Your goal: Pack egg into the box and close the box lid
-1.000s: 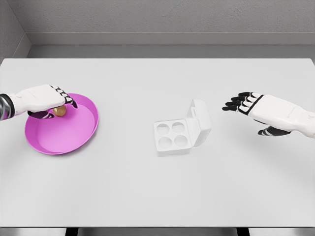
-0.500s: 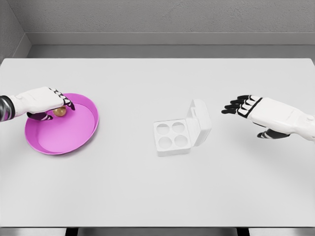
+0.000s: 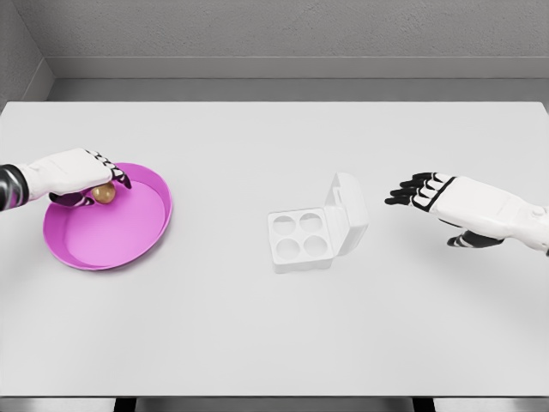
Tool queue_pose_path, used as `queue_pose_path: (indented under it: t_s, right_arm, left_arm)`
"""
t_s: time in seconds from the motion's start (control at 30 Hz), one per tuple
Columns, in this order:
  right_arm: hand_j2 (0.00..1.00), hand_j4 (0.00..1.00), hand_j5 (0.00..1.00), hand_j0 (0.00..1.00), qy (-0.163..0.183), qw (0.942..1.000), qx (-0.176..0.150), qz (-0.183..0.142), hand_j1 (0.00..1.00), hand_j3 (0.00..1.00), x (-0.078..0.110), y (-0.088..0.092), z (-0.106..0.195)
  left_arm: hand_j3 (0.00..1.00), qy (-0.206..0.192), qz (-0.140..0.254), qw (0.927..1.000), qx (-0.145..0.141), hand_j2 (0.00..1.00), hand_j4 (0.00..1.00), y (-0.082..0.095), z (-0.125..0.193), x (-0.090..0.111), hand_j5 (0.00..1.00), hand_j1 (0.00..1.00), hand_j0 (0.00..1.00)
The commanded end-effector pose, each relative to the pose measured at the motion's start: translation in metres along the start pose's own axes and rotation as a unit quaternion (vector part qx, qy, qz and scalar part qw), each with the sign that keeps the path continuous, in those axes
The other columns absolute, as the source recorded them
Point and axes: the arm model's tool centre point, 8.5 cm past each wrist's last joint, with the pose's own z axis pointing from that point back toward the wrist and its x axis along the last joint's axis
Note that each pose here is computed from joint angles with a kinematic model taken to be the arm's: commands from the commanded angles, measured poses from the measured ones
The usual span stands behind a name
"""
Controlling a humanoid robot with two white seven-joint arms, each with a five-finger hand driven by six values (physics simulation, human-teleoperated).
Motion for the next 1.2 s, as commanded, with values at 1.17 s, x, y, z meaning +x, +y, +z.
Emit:
queue_pose_path:
  t_s: [1.17]
  right_arm:
    - [1.0,1.0,1.0,1.0,0.002,1.0,-0.004,-0.003,1.0,1.0,-0.0012,-0.0013,0.0015]
  left_arm:
    - [0.65,-0.008,0.005,1.0,-0.002,0.65,0.65,-0.0045,-0.0062,0.0073,0.65,0.65,0.65]
